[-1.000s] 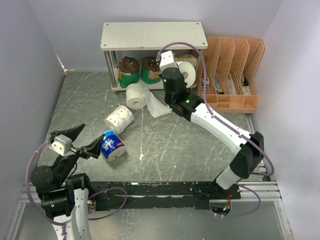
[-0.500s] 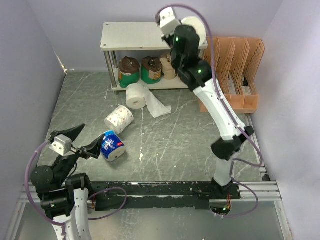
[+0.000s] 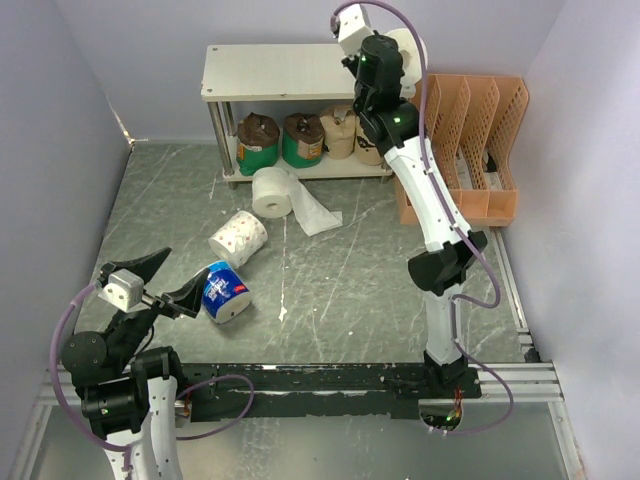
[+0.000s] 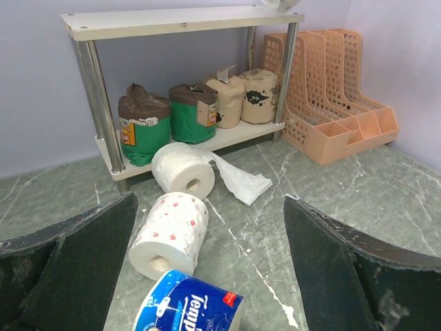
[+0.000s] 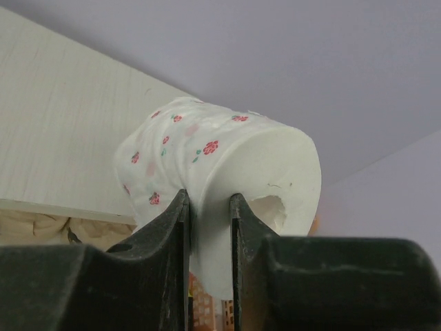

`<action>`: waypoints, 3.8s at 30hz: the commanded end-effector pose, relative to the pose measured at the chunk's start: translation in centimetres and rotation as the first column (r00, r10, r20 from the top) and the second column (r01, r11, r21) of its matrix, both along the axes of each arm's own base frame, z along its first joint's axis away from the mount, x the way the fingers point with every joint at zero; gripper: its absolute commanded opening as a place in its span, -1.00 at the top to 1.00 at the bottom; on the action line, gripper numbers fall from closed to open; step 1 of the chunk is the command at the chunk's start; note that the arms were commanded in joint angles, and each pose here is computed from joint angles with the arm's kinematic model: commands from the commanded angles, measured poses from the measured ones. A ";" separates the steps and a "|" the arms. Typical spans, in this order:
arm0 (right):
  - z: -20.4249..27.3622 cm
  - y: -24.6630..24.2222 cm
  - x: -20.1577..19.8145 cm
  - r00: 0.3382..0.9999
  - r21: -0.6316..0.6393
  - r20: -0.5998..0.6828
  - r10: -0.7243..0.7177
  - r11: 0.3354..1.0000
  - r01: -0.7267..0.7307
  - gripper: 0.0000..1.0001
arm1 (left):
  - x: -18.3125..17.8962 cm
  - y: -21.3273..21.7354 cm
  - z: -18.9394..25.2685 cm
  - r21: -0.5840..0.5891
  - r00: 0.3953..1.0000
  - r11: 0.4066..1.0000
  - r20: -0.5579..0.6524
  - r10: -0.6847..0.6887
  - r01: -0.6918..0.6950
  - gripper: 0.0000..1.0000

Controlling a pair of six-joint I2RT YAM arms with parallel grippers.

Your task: Place and organize the paper towels onto the shelf

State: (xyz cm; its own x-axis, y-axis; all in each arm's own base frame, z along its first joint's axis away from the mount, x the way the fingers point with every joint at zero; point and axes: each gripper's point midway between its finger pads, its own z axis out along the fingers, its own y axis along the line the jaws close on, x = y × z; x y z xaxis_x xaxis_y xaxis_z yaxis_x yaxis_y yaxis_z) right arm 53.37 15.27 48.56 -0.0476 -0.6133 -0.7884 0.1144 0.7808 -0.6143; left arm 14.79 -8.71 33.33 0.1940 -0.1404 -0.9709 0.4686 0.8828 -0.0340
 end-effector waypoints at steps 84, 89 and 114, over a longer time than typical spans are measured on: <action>-31.1 22.0 -17.9 0.416 0.902 0.422 0.805 -0.329 -0.279 -0.77 | 0.3 4.2 1.7 -0.113 0.964 0.957 -0.015 0.267 -0.267 -0.98; -32.8 25.0 -16.2 0.412 0.919 0.362 0.836 -0.247 -0.306 -0.76 | 0.3 3.8 1.7 -0.103 0.969 0.963 -0.008 0.248 -0.247 -0.98; -39.7 30.9 -14.4 0.426 0.968 0.172 0.888 -0.072 -0.240 -0.49 | 0.1 2.8 1.7 -0.074 0.982 0.979 0.012 0.190 -0.188 -0.98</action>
